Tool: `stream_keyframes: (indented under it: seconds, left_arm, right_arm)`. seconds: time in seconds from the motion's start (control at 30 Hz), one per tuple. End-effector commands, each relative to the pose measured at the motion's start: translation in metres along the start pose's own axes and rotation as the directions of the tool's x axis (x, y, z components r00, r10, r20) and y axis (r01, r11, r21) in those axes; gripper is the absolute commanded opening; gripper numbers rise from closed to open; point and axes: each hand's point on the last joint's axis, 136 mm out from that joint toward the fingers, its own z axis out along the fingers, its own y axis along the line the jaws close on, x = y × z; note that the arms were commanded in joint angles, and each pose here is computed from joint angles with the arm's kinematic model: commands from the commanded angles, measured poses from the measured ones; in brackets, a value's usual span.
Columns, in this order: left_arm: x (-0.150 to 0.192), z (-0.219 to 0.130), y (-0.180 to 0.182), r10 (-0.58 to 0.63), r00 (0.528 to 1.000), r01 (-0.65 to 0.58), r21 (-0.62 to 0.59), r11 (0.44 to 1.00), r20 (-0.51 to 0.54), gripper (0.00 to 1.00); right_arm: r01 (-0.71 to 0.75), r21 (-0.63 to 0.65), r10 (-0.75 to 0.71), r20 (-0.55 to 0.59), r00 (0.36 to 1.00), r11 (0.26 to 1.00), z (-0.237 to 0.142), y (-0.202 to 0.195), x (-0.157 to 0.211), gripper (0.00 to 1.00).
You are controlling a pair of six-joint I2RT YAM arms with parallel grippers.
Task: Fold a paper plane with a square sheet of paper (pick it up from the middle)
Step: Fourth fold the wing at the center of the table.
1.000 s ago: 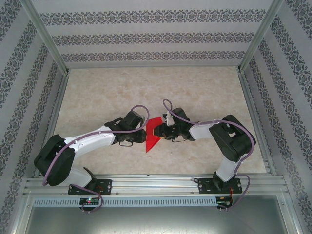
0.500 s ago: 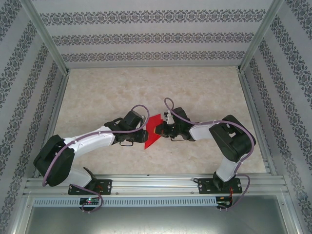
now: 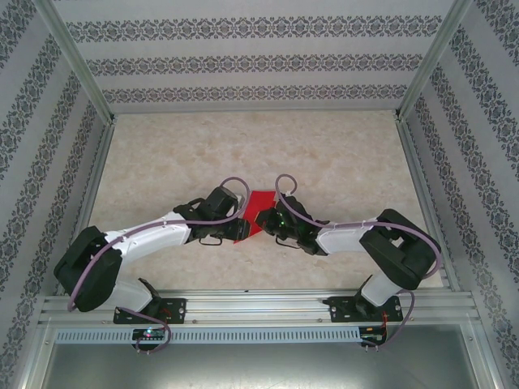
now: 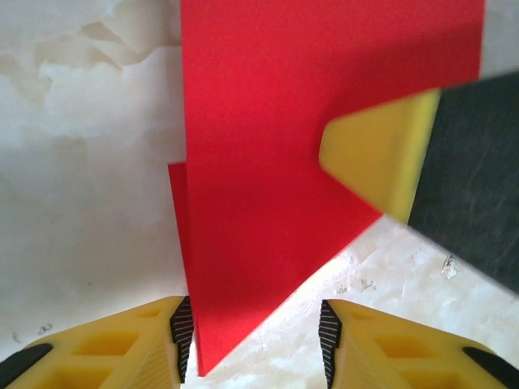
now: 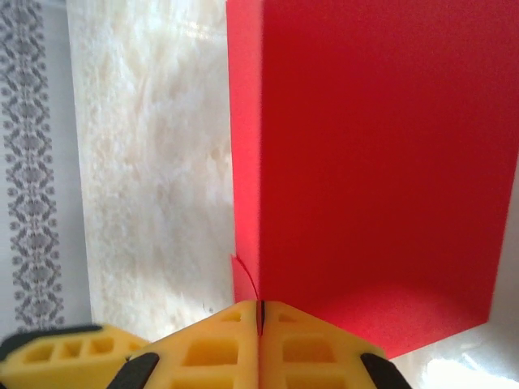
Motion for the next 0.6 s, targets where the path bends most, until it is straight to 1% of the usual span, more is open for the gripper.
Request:
stream_keyframes:
  seconds: [0.0, 0.07, 0.2, 0.3, 0.37, 0.43, 0.57]
  left_arm:
    - [-0.003, -0.008, -0.006, 0.043, 0.998, -0.045, 0.024, 0.999, 0.043, 0.49]
    - [-0.003, -0.008, -0.005, 0.045, 0.998, -0.046, 0.019, 0.999, 0.047, 0.50]
    - [-0.002, -0.005, -0.004, 0.054, 0.998, -0.054, 0.011, 0.998, 0.038, 0.50]
    - [-0.003, -0.001, -0.002, 0.067, 0.997, -0.067, -0.006, 0.998, 0.026, 0.50]
    - [-0.004, 0.000, -0.001, 0.082, 0.996, -0.082, -0.024, 0.996, 0.019, 0.50]
    - [-0.005, 0.001, 0.000, 0.090, 0.996, -0.090, -0.036, 0.995, 0.017, 0.50]
    - [-0.006, 0.002, 0.003, 0.100, 0.995, -0.099, -0.057, 0.993, 0.008, 0.50]
  right_arm:
    - [-0.038, -0.014, 0.040, 0.119, 0.992, 0.999, -0.008, 0.011, -0.021, 0.04]
    - [-0.031, -0.007, 0.032, 0.103, 0.994, 0.999, -0.006, 0.014, -0.022, 0.05]
    - [-0.045, 0.047, 0.043, 0.047, 0.998, 0.998, 0.006, 0.007, -0.016, 0.07]
    - [-0.050, 0.028, 0.050, -0.010, 0.999, 0.998, 0.018, 0.009, -0.011, 0.10]
    - [-0.039, 0.008, 0.040, -0.055, 0.998, 0.999, 0.026, 0.014, -0.009, 0.19]
    - [-0.032, -0.003, 0.032, -0.090, 0.995, 0.999, 0.032, 0.016, -0.007, 0.25]
    - [-0.013, -0.015, 0.011, -0.111, 0.994, 1.000, 0.030, 0.018, -0.011, 0.34]
